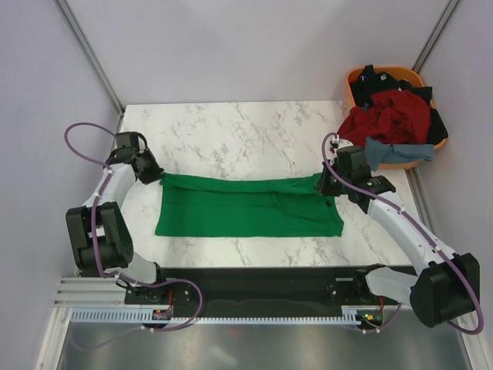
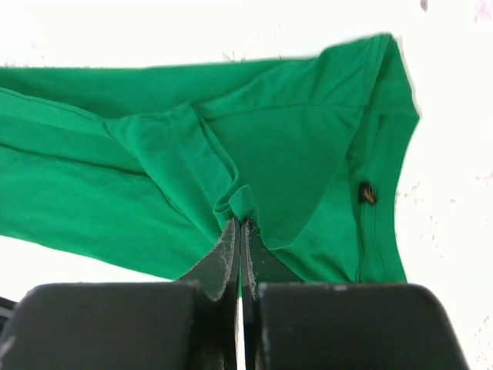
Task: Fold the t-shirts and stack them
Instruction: Fold the tshirt
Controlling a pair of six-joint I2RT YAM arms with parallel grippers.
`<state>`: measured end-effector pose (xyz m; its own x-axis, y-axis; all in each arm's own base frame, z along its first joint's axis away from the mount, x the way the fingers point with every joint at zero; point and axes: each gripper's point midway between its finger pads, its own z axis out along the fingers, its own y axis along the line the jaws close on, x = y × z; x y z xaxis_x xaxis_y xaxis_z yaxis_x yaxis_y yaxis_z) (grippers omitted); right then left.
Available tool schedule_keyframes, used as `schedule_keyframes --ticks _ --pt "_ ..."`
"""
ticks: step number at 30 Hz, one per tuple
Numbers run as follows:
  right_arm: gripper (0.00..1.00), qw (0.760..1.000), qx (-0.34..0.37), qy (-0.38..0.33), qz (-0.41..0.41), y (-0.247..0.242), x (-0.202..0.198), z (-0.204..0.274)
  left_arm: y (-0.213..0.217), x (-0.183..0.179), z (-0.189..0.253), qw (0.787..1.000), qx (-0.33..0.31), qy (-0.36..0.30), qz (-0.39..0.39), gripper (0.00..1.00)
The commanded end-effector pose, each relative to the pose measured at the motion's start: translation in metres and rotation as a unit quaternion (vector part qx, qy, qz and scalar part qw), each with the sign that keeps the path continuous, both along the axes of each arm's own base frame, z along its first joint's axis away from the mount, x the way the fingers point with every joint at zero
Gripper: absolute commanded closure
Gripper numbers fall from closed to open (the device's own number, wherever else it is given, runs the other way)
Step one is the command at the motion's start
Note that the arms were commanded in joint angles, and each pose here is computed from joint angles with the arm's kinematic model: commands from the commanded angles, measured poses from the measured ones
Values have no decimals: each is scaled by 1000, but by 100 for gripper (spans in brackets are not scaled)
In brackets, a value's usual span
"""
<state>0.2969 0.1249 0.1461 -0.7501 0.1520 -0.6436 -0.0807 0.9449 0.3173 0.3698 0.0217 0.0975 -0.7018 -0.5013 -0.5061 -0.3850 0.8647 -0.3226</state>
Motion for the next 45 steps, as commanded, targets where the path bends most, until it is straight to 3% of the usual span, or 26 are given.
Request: schedule_keyframes --ticks 1,6,12,15,16,17,18,22,25,29,31,37,43,45 --pt "100 1000 5 1 -14 -4 -11 1 10 -4 7 999 31 -11 2 98" --pt "100 999 20 12 -34 -8 -29 -6 11 -19 -1 999 35 4 12 98" --pt "100 991 62 28 -112 -20 -61 -30 13 -44 -7 998 13 11 54 81" --pt "63 986 81 31 -145 -26 -73 -42 25 -55 -1 996 29 9 88 32" --pt "35 984 89 30 -152 -26 -76 -44 28 -57 1 995 28 4 97 19" --pt "27 983 88 40 -155 -27 -81 -52 38 -59 7 992 45 -8 117 7" --pt "23 982 88 45 -159 -28 -84 -56 40 -60 10 992 48 -11 120 2" --pt "21 981 94 45 -162 -27 -84 -57 41 -56 30 991 50 -49 112 6" --pt "21 983 114 38 -140 -16 -77 -52 16 -45 49 993 30 -102 54 11" --pt "22 985 122 58 -111 6 -68 -58 -32 -38 50 993 46 -106 -17 11" --pt "22 985 107 78 -108 16 -62 -72 -60 -40 32 995 44 -72 -49 11" --pt "20 982 64 137 -113 29 -51 -114 -84 -53 -45 997 18 49 -54 11" --pt "19 976 56 174 -122 30 -34 -147 -90 -61 -72 994 2 98 -56 12" --pt "20 977 62 163 -127 29 -5 -141 -94 -66 -71 993 -10 98 -60 14"
